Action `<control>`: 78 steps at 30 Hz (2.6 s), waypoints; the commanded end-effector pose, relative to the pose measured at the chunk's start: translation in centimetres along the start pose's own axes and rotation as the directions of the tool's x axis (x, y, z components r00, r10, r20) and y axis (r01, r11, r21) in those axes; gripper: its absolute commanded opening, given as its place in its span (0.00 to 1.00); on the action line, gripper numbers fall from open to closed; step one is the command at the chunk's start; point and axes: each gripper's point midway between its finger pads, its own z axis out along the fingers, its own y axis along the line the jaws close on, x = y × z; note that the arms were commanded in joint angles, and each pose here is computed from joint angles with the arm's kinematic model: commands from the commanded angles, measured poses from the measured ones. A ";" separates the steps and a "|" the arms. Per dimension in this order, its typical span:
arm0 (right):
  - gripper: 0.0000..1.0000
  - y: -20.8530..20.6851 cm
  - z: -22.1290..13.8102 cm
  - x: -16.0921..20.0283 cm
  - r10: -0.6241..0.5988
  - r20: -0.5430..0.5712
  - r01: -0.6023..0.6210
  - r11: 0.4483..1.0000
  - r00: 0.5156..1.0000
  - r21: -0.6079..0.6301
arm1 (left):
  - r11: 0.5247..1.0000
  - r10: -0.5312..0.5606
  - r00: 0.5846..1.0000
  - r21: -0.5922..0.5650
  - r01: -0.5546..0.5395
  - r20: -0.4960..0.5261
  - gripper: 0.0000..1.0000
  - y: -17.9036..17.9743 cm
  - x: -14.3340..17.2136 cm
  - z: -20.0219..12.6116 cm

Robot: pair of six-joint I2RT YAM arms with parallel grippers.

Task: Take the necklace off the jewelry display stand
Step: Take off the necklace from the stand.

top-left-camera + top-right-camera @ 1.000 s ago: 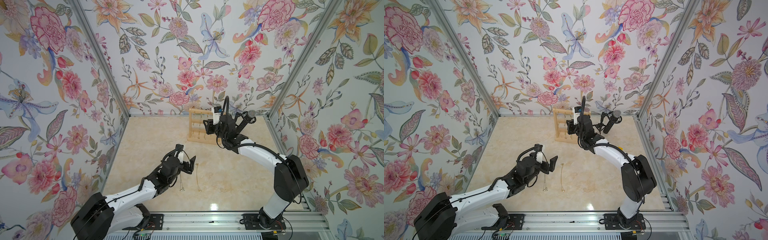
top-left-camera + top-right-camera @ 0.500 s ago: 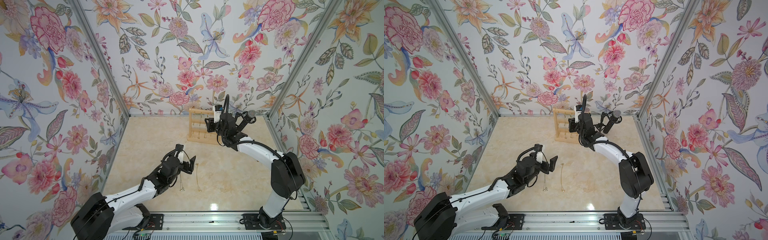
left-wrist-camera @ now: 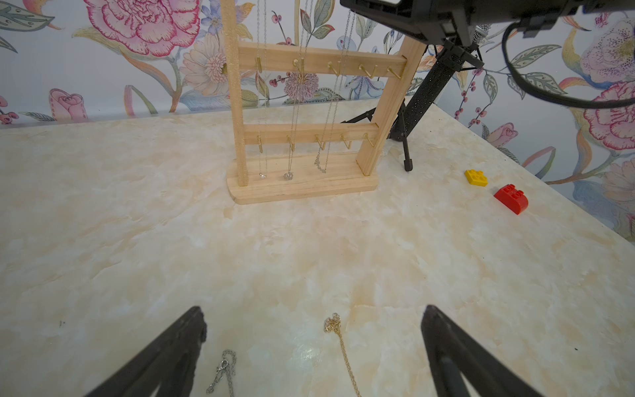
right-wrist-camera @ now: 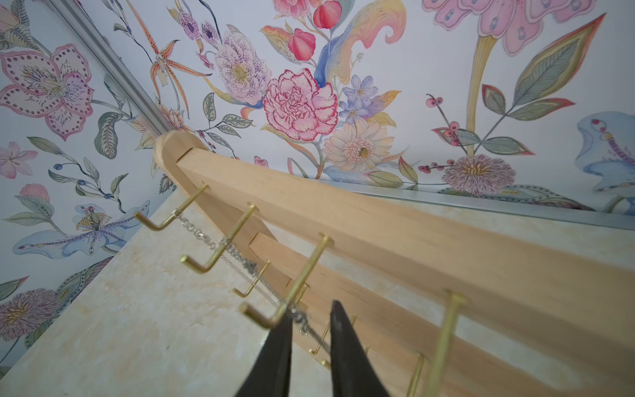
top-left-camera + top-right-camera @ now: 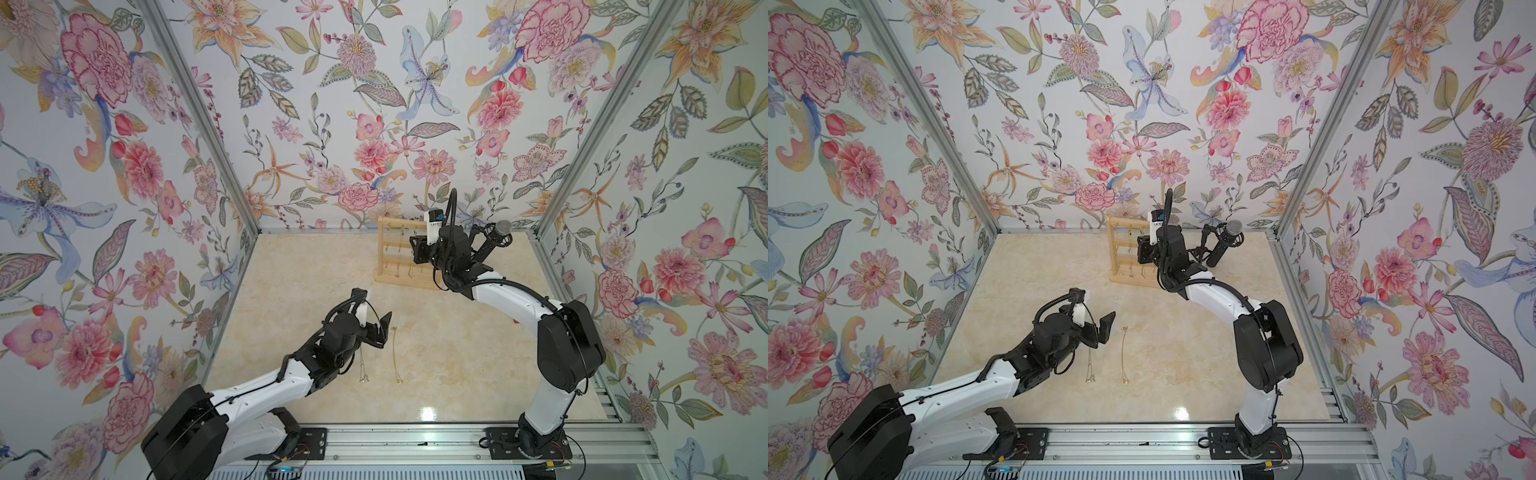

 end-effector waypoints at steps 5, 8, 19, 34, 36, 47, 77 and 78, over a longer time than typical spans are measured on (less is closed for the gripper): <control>0.20 0.6 0.3 -1.6 -0.026 0.045 0.027 0.999 0.999 -0.030 | 1.000 0.015 1.000 0.013 -0.015 0.002 0.99 -0.1 0.1 0.2; 0.19 0.7 0.3 -1.7 -0.029 0.050 0.031 0.999 0.998 -0.035 | 1.000 0.015 1.000 0.014 -0.015 -0.002 0.99 -0.1 0.2 0.2; 0.14 0.8 0.2 -1.9 -0.036 0.056 0.038 0.999 0.998 -0.035 | 1.000 0.019 1.000 0.026 -0.018 -0.015 0.99 -0.4 0.4 0.4; 0.05 1.0 -0.3 -2.4 -0.054 0.061 0.056 0.998 0.997 -0.035 | 0.999 0.019 1.000 0.029 -0.019 -0.016 0.99 -0.4 0.3 0.5; 0.04 1.1 -0.4 -2.6 -0.053 0.064 0.056 0.998 0.997 -0.042 | 0.999 0.019 1.000 0.028 -0.018 -0.015 0.99 -0.4 0.3 0.5; 0.02 2.2 -1.2 -3.8 -0.072 0.085 0.080 0.993 0.994 -0.087 | 0.999 0.020 1.000 0.029 -0.019 -0.018 0.99 -0.4 0.4 0.5; 0.00 2.9 -2.0 -5.6 0.046 0.051 -0.031 0.966 0.998 -0.255 | 0.999 0.022 0.999 0.030 -0.021 -0.029 0.99 -0.5 0.6 0.7; 0.00 2.9 -2.0 -5.7 0.054 0.046 -0.040 0.963 0.997 -0.265 | 0.999 0.022 0.999 0.030 -0.021 -0.029 0.99 -0.5 0.6 0.7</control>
